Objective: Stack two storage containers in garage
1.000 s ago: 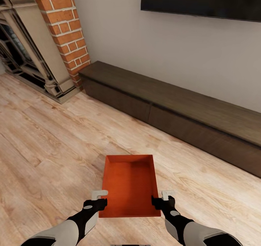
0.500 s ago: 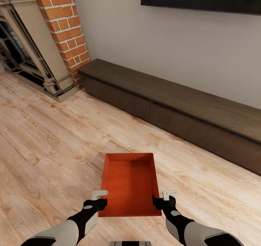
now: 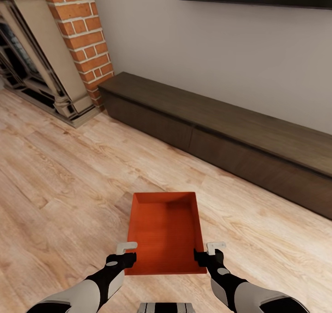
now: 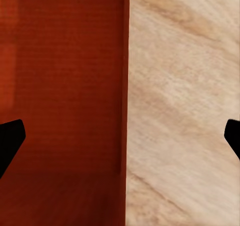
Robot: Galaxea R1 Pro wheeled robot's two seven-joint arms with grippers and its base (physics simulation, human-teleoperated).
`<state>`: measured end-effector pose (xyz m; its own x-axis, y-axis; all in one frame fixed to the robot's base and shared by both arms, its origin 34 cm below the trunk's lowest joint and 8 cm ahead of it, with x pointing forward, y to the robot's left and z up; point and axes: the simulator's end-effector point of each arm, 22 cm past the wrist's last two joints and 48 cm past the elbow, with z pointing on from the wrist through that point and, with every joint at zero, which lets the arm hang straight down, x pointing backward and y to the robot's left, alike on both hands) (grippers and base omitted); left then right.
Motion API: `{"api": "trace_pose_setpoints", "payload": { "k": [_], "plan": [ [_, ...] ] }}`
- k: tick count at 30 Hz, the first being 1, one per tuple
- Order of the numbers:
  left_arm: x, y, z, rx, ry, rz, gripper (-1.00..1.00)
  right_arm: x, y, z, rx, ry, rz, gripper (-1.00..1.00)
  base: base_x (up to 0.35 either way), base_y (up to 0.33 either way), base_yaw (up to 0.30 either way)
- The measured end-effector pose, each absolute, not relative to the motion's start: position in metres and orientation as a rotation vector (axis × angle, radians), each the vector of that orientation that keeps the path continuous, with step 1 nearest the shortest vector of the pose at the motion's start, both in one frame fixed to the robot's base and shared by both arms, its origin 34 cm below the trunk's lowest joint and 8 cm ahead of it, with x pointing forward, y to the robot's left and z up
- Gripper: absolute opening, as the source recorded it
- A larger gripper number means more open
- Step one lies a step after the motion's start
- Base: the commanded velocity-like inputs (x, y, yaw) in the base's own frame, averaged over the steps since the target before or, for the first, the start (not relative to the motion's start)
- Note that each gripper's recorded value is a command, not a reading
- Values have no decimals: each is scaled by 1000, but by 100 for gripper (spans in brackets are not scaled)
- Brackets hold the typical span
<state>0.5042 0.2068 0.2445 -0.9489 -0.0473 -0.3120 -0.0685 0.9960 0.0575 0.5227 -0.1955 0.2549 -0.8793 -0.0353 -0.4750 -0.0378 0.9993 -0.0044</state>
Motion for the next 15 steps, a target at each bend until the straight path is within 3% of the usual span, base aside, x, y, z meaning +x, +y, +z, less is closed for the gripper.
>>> {"api": "trace_pose_setpoints", "payload": {
  "k": [15],
  "plan": [
    [498, 207, 213, -84, 2823, 97, 100, 517, -195, 223, -51, 2645, 7, 100, 0, 0, 0]
  ]
}}
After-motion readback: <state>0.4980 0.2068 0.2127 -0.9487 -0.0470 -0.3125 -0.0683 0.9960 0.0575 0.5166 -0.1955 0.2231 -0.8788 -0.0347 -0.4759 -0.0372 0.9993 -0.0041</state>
